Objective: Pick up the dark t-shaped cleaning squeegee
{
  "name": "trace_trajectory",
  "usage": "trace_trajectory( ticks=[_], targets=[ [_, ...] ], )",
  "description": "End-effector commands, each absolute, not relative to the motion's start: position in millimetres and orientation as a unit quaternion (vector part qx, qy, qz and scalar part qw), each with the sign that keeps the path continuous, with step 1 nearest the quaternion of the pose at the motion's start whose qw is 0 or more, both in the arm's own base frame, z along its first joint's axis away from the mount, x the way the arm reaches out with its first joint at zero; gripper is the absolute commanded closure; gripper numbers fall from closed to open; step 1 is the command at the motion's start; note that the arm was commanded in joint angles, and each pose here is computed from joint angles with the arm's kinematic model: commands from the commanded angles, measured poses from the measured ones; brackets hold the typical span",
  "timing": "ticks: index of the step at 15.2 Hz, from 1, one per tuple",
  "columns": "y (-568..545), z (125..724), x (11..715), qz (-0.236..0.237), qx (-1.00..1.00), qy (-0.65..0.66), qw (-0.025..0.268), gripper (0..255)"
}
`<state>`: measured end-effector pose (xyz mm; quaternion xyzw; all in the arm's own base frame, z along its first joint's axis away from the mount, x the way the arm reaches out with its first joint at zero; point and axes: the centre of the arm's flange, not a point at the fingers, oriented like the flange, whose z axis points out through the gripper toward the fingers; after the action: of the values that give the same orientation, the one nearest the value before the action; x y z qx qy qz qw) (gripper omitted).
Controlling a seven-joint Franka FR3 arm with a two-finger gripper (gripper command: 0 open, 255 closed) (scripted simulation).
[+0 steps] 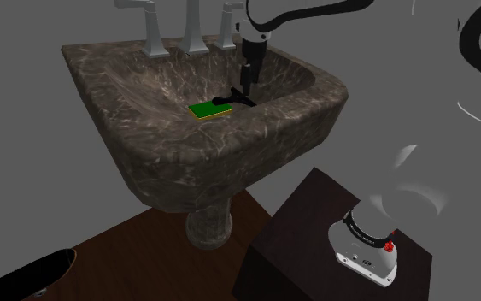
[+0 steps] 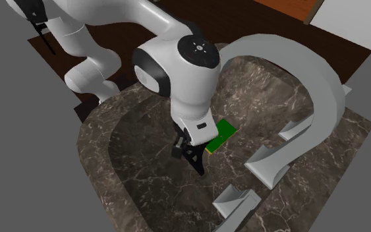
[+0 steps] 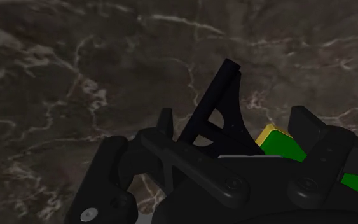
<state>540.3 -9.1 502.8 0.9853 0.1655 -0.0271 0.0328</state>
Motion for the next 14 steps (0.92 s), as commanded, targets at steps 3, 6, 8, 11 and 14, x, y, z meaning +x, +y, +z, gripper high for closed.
trace_trajectory(
  ticks=[3,6,8,11,14],
  targets=[
    [-11.0,477.1,564.8,-0.035,0.984,0.170,0.028,0],
    [-11.0,461.2,564.8,-0.035,0.984,0.170,0.028,0],
    [-11.0,450.7,564.8,-0.035,0.984,0.170,0.028,0],
    [-10.8,447.8,564.6,-0.035,0.984,0.170,0.028,255],
    [-10.9,447.7,564.5,-0.035,0.984,0.170,0.028,255]
  ],
)
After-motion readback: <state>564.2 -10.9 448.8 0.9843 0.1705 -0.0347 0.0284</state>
